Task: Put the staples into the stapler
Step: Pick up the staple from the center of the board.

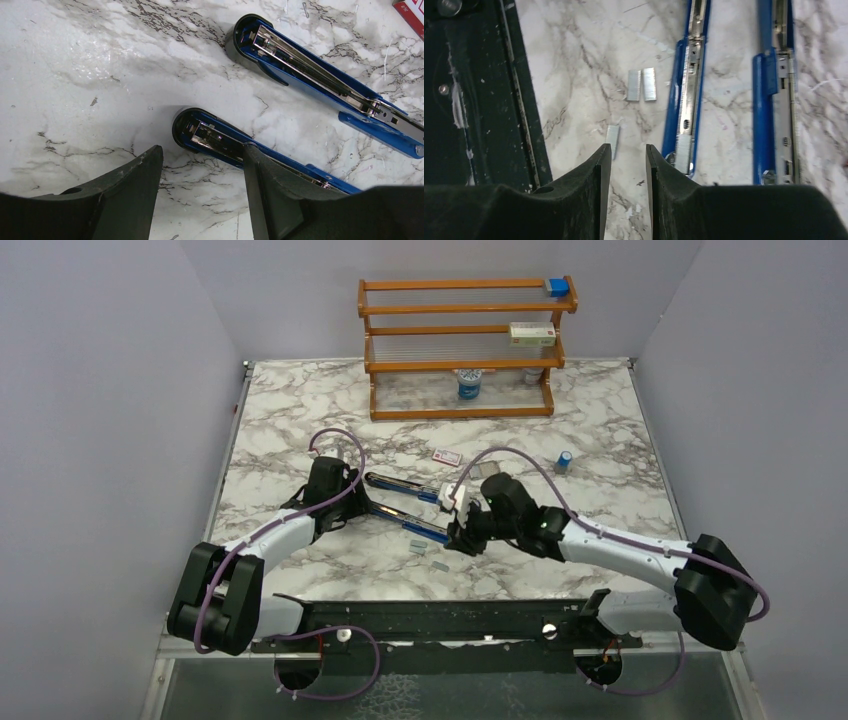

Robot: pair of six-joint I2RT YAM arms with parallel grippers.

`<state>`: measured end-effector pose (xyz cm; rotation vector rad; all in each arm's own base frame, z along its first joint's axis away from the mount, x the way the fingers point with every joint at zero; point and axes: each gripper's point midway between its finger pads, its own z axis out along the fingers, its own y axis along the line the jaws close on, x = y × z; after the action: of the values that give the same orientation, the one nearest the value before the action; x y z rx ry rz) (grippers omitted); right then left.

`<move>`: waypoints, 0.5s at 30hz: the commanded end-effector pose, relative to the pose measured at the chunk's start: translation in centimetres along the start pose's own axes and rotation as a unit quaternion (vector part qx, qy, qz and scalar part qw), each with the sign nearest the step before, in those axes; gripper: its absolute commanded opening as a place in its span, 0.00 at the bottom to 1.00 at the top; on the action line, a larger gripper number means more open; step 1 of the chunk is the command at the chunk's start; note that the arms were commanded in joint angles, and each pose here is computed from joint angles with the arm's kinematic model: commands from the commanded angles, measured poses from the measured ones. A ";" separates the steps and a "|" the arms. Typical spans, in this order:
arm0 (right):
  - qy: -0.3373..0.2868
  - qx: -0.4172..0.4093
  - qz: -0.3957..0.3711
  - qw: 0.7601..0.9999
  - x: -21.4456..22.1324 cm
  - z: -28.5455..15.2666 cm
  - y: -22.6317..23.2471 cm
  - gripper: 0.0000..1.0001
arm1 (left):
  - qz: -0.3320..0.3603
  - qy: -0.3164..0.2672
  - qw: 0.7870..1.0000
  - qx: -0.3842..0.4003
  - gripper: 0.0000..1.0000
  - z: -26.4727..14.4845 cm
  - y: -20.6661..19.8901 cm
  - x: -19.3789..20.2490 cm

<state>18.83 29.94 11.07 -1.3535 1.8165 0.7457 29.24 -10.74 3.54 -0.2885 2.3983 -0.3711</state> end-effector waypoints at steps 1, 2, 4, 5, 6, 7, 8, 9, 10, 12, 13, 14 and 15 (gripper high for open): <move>-0.053 -0.018 -0.032 0.998 -0.3 0.9 2.0 0.35 | 0.012 0.002 1.000 -0.021 0.62 -0.2 0.8 0.0; -0.056 -0.020 -0.033 0.998 0.0 1.1 2.3 0.35 | 0.011 0.001 1.000 -0.019 0.62 -0.2 0.7 -0.1; -0.062 -0.023 -0.031 0.997 0.6 1.4 2.7 0.35 | 0.011 0.001 1.000 -0.018 0.62 -0.2 0.6 -0.1; -0.060 -0.024 -0.028 0.997 0.9 1.6 2.9 0.35 | 0.010 0.001 1.000 -0.018 0.62 -0.2 0.6 -0.1; -0.057 -0.026 -0.025 0.998 1.2 1.8 3.1 0.35 | 0.010 0.001 1.000 -0.017 0.62 -0.2 0.6 -0.1; -0.056 -0.028 -0.024 0.998 1.4 2.0 3.4 0.35 | 0.010 0.000 1.000 -0.017 0.62 -0.2 0.6 -0.1; -0.051 -0.030 -0.022 0.998 1.8 2.2 3.6 0.35 | 0.010 0.000 1.000 -0.017 0.62 -0.2 0.6 -0.2; -0.047 -0.031 -0.021 0.998 2.1 2.4 3.9 0.35 | 0.011 0.000 1.000 -0.018 0.62 -0.2 0.6 -0.2; -0.046 -0.030 -0.020 0.998 2.4 2.5 4.0 0.35 | 0.011 0.000 1.000 -0.018 0.62 -0.2 0.6 -0.2; -0.045 -0.025 -0.017 0.999 2.8 2.8 4.1 0.35 | 0.011 0.001 1.000 -0.018 0.62 -0.1 0.6 -0.1; -0.044 -0.023 -0.014 0.999 3.0 2.9 4.1 0.35 | 0.012 0.002 1.000 -0.019 0.62 -0.1 0.7 -0.1; -0.042 -0.021 -0.013 0.999 3.4 3.1 4.1 0.36 | 0.013 0.003 1.000 -0.019 0.62 -0.1 0.7 0.0; -0.038 -0.024 -0.011 0.999 3.8 3.3 4.4 0.36 | 0.012 0.003 1.000 -0.019 0.62 0.0 0.7 0.0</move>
<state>14.51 31.26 6.78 -1.3981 1.7372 0.8331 29.24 -10.73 3.54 -0.2889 2.3982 -0.3709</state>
